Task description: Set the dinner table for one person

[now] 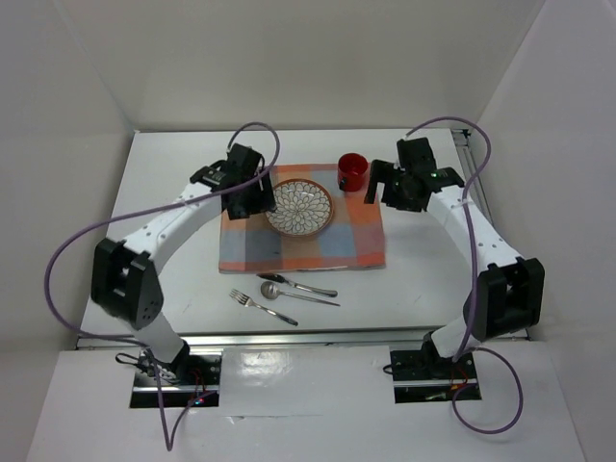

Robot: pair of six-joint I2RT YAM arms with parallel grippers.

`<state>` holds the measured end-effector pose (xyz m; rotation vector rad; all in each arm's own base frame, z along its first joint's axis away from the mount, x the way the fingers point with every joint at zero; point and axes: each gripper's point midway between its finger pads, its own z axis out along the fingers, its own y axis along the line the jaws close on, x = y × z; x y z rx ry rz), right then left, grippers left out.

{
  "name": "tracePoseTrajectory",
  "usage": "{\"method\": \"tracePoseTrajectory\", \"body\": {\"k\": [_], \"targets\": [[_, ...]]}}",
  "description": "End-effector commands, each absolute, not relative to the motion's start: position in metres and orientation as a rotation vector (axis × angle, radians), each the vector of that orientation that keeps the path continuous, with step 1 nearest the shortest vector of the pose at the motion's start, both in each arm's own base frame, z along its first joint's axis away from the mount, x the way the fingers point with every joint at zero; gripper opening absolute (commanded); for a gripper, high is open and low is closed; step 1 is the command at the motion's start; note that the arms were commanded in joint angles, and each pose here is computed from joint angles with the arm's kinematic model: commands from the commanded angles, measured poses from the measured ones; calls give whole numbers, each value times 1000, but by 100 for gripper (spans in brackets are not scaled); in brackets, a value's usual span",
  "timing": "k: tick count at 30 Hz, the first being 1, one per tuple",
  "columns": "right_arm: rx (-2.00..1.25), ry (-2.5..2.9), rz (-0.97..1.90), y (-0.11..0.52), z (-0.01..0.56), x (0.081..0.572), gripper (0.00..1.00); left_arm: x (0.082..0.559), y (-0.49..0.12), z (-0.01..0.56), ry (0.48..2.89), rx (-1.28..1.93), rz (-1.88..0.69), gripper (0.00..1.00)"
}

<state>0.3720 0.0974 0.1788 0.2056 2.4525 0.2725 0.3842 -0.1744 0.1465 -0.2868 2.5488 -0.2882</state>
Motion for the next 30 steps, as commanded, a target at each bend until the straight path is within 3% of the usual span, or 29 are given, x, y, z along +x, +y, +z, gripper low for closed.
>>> {"method": "tracePoseTrajectory", "body": {"k": [1, 6, 12, 17, 24, 30], "targets": [[108, 2429, 330, 121, 191, 354, 100, 317, -159, 142, 2621, -438, -107, 79], [69, 2444, 368, 140, 185, 335, 100, 224, -166, 116, 2767, -666, -179, 72], [11, 2438, 413, 159, 185, 315, 100, 162, -184, 98, 2778, -957, -149, 72], [0, 2390, 436, 161, 200, 305, 100, 162, -198, 84, 2777, -1020, -153, 72], [-1, 2369, 445, 158, 208, 298, 100, 148, -207, 55, 2781, -1160, -70, 61], [-7, 2375, 427, 154, 206, 295, 100, 151, -203, 41, 2723, -1215, -65, 60]]}}
